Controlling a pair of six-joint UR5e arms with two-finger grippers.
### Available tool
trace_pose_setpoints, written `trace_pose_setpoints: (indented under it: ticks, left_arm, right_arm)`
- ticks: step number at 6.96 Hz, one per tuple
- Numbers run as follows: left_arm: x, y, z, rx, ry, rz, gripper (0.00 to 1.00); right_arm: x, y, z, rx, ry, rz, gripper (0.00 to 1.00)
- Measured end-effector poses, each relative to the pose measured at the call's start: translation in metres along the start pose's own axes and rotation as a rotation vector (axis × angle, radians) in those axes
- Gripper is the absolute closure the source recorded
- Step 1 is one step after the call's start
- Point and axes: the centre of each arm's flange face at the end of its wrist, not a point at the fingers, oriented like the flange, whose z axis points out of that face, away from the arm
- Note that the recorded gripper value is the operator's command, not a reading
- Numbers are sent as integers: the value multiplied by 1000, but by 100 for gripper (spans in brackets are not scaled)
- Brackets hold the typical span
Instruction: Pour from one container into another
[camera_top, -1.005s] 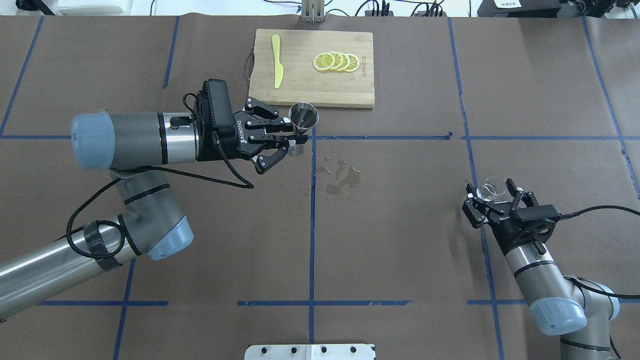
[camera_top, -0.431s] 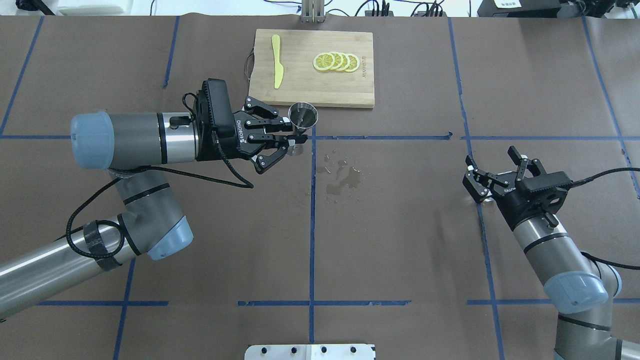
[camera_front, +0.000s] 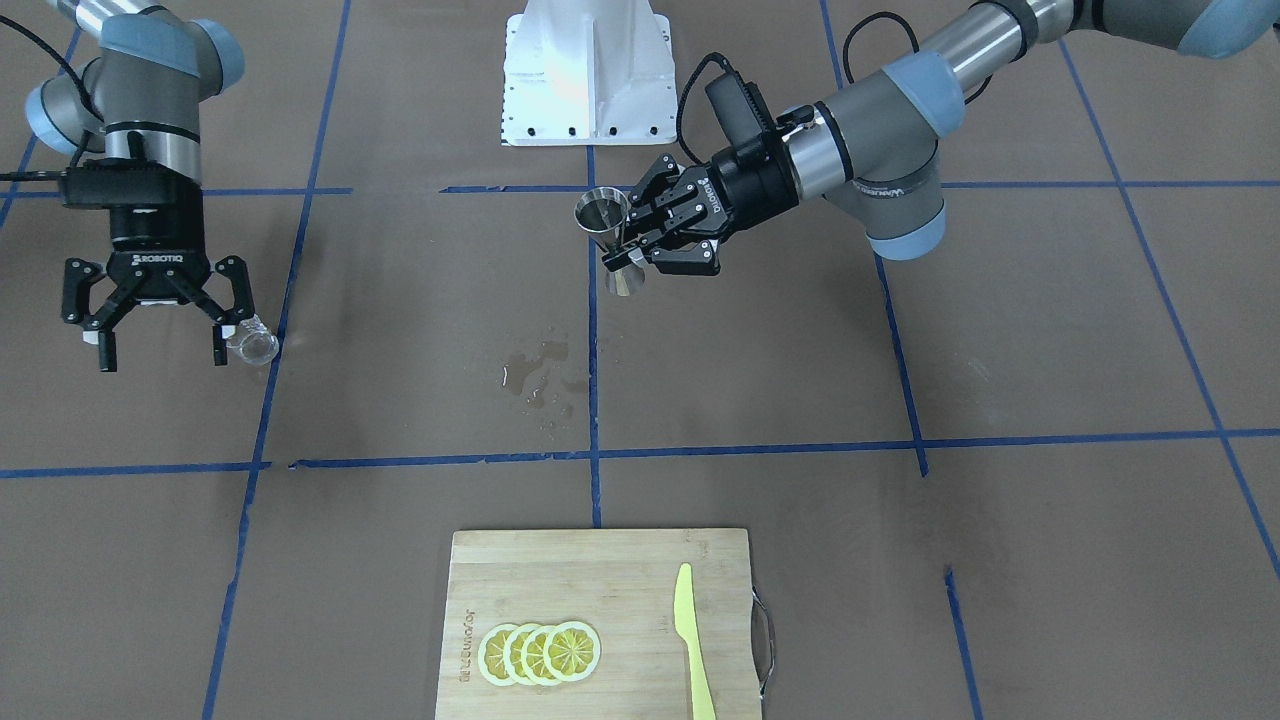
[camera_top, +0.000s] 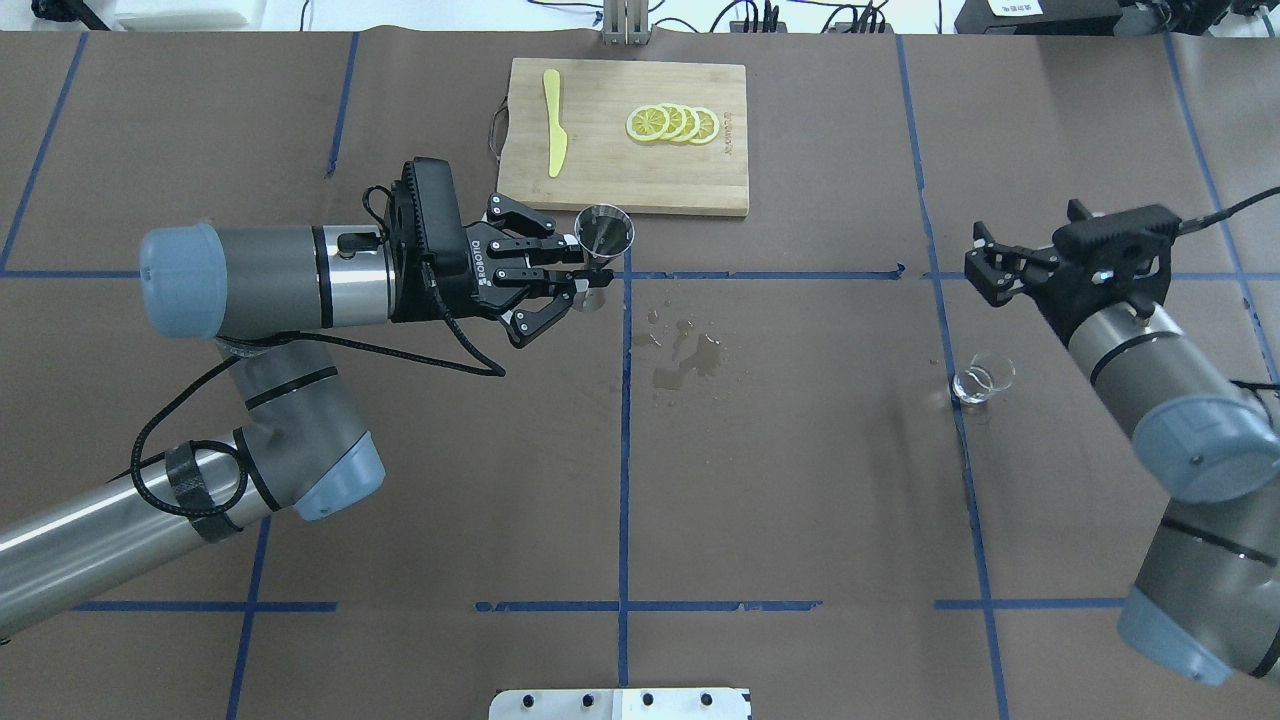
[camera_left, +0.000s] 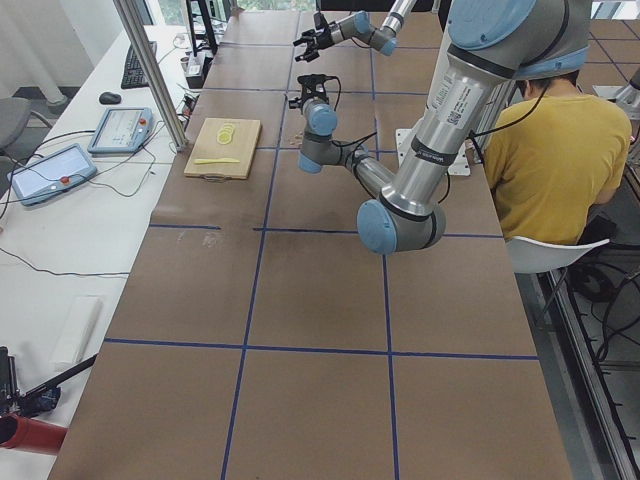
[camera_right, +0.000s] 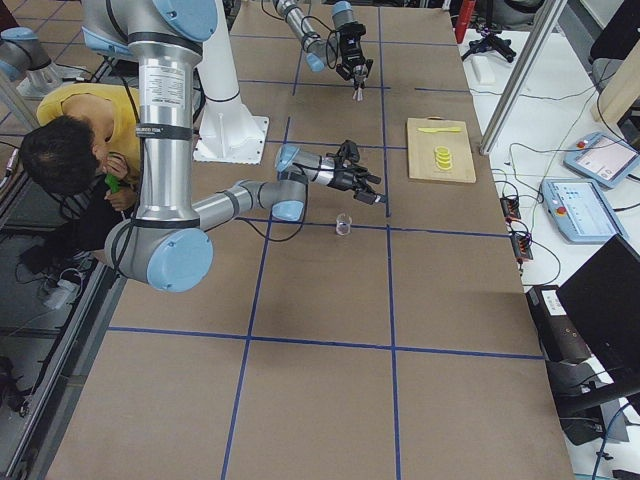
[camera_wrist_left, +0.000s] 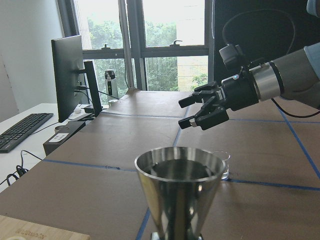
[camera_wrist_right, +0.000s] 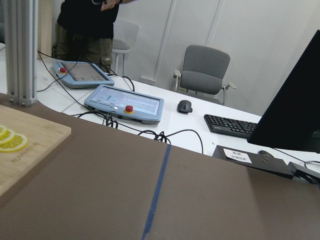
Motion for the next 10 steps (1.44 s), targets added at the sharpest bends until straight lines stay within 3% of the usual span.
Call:
trace_pose_setpoints:
  ticks: [1, 3, 5, 7, 9, 10]
  left_arm:
    - [0, 0, 0, 0, 0, 0, 100]
    - [0, 1, 0, -1, 0, 0, 100]
    - [-1, 0, -1, -1, -1, 1, 100]
    - [-1, 0, -1, 1, -1, 1, 100]
    - [-2, -1, -2, 2, -3, 1, 100]
    - [-5, -4, -4, 5, -7, 2, 100]
  right_arm:
    - [42, -30, 16, -110, 13, -22, 0]
    - [145, -76, 35, -381, -7, -70, 0]
    - [250, -93, 31, -653, -87, -77, 0]
    - [358, -70, 6, -878, -185, -26, 0]
    - [416, -14, -22, -1090, -171, 120, 0]
    - [429, 17, -35, -1147, -161, 171, 0]
